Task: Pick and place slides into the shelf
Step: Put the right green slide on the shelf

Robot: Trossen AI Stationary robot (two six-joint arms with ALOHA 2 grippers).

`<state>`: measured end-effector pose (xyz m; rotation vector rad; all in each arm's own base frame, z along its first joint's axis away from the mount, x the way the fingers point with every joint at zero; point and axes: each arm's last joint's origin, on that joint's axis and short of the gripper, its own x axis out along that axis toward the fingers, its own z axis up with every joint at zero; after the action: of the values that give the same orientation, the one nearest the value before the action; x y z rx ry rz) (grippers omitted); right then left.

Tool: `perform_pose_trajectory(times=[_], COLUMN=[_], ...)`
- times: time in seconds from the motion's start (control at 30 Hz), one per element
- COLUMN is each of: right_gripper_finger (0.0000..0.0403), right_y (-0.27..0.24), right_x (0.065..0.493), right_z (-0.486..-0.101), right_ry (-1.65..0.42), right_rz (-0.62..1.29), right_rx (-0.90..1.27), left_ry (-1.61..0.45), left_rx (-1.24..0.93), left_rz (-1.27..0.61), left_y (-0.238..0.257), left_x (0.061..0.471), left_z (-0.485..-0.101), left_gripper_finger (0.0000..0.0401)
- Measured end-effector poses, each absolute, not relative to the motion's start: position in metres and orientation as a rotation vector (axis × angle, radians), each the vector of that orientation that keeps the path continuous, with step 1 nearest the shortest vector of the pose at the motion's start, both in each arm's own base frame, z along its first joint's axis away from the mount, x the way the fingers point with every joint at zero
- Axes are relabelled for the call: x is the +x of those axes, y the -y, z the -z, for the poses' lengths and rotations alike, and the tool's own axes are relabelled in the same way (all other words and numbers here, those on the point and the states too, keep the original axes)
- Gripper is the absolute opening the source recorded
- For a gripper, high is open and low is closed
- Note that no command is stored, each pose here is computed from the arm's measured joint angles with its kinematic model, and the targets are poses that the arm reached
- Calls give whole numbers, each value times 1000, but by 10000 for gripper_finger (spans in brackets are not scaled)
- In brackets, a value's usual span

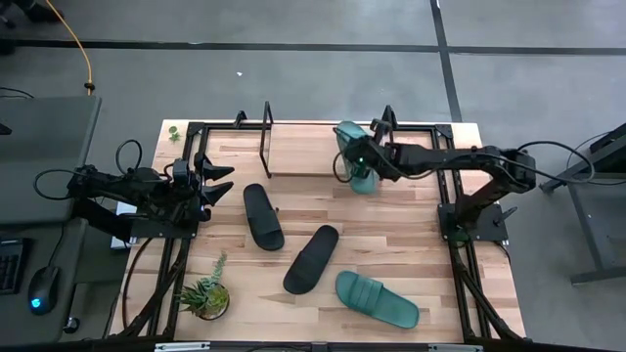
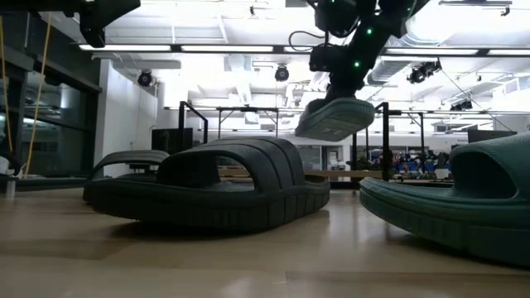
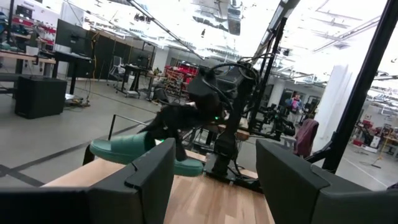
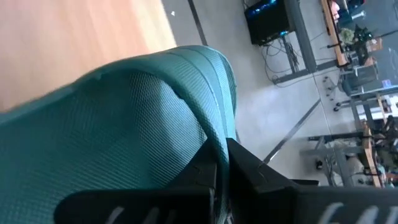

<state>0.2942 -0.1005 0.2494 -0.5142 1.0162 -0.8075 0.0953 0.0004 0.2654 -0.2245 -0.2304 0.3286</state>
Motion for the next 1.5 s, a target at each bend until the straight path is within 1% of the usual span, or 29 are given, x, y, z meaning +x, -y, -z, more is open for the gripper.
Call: perform_pose_trajectory(times=[0.2,0.5,0.63,1.0,1.5], right_gripper_finger=[0,0,0,0,0], right_y=[124,150,158,164,175], right_x=[287,289,288,284,274], right_z=[-246,-220,-214,-212,-210], right_ry=[-1046,-1150,-1178,-1213,-1279], right_rz=[841,814,827,771,794], right_rx=[-470,-440,-435,-462,-456], left_ry=[230,230,230,229,226], left_rx=[-225,-224,-224,-224,-223], left_rz=[-328,-328,-329,-328,-328], left_y=[0,0,0,0,0], left_x=[95,95,95,95,95], left_z=[-265,-265,-265,-265,-265], left_gripper_finger=[207,207,207,207,207])
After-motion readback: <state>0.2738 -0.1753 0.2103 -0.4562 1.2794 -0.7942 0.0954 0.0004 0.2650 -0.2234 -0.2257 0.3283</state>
